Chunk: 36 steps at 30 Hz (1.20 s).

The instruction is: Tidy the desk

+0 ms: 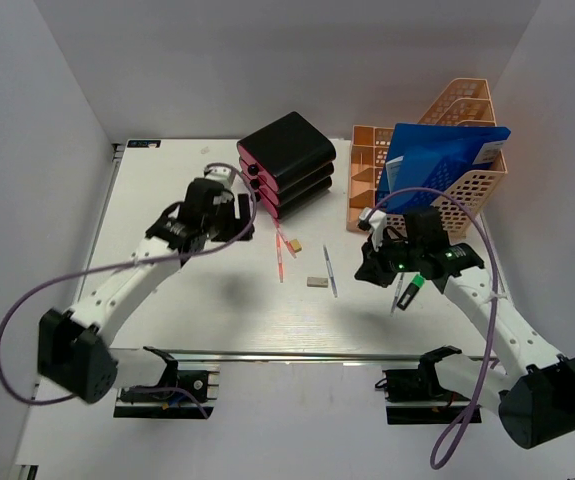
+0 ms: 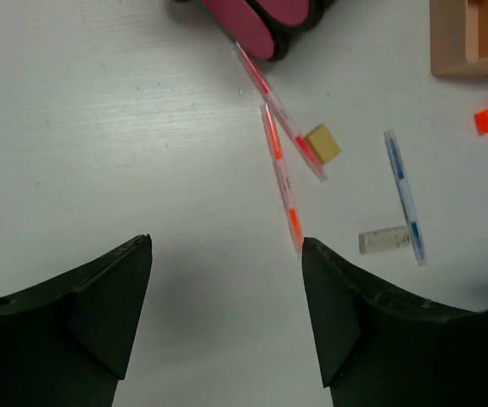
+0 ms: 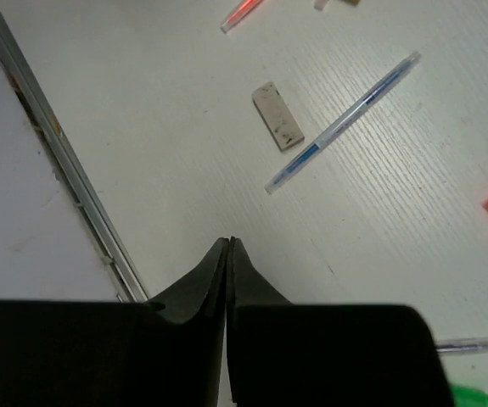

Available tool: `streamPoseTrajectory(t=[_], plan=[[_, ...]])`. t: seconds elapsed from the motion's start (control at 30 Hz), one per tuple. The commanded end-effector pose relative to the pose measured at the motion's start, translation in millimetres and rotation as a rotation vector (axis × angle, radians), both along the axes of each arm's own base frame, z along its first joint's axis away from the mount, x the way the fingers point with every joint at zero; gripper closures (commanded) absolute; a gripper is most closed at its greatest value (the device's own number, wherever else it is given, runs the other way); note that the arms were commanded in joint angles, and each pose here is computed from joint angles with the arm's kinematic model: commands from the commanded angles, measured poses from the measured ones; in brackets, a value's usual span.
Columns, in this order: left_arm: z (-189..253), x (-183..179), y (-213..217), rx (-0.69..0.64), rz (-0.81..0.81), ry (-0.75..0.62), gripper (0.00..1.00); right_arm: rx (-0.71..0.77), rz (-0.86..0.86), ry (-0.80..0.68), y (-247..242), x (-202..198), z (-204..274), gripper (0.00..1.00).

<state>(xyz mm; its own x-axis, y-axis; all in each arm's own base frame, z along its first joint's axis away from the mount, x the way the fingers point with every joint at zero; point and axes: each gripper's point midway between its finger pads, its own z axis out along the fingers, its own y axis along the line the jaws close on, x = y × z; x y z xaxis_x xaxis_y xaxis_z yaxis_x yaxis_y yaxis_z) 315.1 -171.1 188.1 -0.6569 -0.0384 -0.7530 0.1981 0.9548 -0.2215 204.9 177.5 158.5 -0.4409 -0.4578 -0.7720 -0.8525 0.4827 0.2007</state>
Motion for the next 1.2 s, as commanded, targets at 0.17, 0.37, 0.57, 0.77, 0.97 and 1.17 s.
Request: streamPoseTrajectory(t=[0.17, 0.37, 0.57, 0.77, 0.97, 1.17], plan=[[29, 95, 6, -0.150, -0.168, -0.073, 0.51, 0.064, 0.016, -0.012, 14, 10, -27, 0.85], [16, 145, 2, -0.236, -0.277, -0.017, 0.27, 0.062, 0.042, -0.054, 13, 11, -19, 0.53], [5, 169, -14, -0.273, -0.353, -0.018, 0.14, 0.044, 0.036, -0.064, 9, 11, -23, 0.46], [7, 178, -21, -0.290, -0.406, -0.054, 0.16, 0.027, 0.017, -0.069, 6, 14, -27, 0.46], [5, 190, -27, -0.294, -0.450, -0.068, 0.23, 0.014, 0.006, -0.060, 4, 15, -32, 0.46], [-2, 199, -28, -0.283, -0.462, -0.059, 0.32, 0.006, -0.008, -0.069, 2, 17, -32, 0.46]])
